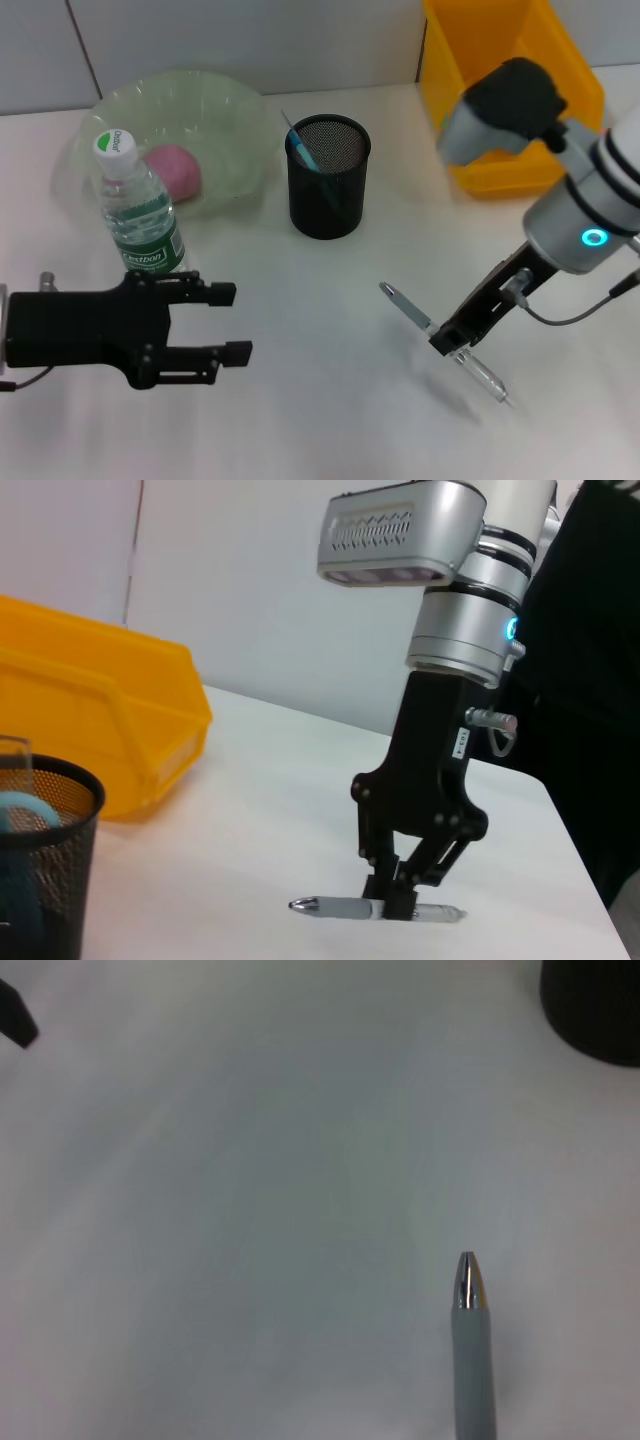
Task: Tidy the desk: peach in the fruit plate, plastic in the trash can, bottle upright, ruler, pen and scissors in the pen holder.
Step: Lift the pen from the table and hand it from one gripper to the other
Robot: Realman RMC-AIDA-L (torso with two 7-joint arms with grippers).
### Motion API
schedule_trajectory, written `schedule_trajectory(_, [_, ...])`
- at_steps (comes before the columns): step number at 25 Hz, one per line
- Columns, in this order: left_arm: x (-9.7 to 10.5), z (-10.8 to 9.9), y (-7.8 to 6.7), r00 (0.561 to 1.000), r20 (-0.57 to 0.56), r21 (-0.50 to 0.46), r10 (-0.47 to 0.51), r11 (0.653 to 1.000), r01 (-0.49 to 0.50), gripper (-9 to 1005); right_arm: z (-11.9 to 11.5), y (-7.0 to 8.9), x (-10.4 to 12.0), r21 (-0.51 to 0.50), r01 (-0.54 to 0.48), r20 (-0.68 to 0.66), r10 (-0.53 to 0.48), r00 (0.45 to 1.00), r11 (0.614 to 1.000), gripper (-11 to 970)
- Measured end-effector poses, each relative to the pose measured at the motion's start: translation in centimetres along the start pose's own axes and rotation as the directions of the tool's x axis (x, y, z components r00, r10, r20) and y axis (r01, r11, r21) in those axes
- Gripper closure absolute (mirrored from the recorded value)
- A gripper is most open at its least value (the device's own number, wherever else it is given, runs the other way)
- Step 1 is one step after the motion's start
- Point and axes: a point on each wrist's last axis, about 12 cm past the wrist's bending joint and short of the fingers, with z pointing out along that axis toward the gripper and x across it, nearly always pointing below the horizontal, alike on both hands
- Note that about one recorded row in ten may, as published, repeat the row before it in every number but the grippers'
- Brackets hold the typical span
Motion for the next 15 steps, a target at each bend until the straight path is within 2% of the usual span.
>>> schedule_trajectory(8, [-0.4,-1.1,0.2,1.000,0.018,-0.027,0.017,0.999,-0.017,368,-1.4,-1.8,2.4,-0.196,-0.073,0.161,0.106,0.981,0.978,835])
schedule_trajectory(15, [-0.4,-1.4,0.2,0.998,0.027,-0.041,0.050,0.998,-0.049,369,-1.0,-2.9,4.5,-0.397,-0.118,0.250,0.231,0.940,0.910,835])
